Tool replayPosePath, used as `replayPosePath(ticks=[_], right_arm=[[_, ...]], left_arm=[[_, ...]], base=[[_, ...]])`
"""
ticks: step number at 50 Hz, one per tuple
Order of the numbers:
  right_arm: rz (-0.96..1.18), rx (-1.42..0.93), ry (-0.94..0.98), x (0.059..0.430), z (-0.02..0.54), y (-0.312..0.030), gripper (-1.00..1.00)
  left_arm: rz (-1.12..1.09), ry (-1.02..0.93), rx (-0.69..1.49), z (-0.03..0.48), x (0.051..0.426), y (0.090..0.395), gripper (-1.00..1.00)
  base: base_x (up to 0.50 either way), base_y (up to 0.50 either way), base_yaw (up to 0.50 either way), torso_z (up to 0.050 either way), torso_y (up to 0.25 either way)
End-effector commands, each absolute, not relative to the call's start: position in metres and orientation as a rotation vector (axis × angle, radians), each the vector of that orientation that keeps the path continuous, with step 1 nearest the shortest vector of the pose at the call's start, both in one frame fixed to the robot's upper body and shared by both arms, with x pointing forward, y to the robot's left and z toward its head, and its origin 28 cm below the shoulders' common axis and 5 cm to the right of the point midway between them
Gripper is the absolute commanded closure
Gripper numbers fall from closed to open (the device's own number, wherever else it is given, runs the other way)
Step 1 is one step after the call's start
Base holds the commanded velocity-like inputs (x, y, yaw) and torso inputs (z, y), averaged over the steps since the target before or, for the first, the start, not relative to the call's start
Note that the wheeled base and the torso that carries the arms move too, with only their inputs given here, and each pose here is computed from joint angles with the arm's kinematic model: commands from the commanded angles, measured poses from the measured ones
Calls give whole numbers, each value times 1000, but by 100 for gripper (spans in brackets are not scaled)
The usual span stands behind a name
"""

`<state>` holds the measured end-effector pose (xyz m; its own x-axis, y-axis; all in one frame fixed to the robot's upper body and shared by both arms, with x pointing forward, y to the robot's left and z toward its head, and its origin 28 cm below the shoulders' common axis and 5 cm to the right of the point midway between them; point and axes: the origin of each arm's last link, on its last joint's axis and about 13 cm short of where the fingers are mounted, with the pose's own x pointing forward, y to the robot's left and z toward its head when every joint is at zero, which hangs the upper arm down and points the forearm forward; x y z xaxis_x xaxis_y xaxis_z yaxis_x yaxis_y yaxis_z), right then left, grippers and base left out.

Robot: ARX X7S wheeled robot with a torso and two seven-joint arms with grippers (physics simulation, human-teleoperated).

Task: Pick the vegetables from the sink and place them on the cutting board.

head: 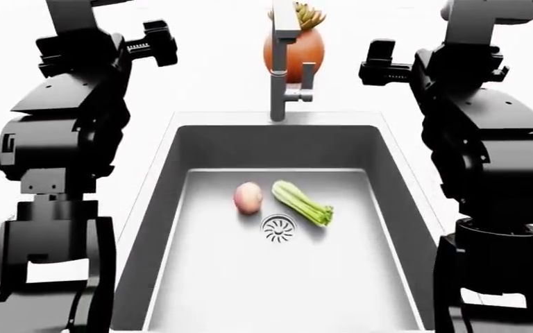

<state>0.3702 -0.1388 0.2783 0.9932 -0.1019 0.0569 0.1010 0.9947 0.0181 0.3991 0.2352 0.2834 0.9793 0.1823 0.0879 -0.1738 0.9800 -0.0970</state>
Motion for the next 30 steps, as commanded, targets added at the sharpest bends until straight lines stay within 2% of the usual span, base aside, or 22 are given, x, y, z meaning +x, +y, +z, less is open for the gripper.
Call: replayPosePath(ticks=[1,15,23,30], right_arm=[[-112,12,-37,373,282,-140,-100],[-109,-7,-31,372,281,-140,-100],[-82,-36,-31,366,290,-144,-100],[66,-193,87,339,306,-137,-100]], left_arm=[[186,-88,-87,290,400,236,-100],[200,-76,-49,283,403,238,-100],[131,-65,-36,287,400,239,-100],[-46,-74,70,285,369,233,-100]], base=[[500,0,0,0,0],[500,0,0,0,2],[500,0,0,0,0],[13,0,0,0,0]])
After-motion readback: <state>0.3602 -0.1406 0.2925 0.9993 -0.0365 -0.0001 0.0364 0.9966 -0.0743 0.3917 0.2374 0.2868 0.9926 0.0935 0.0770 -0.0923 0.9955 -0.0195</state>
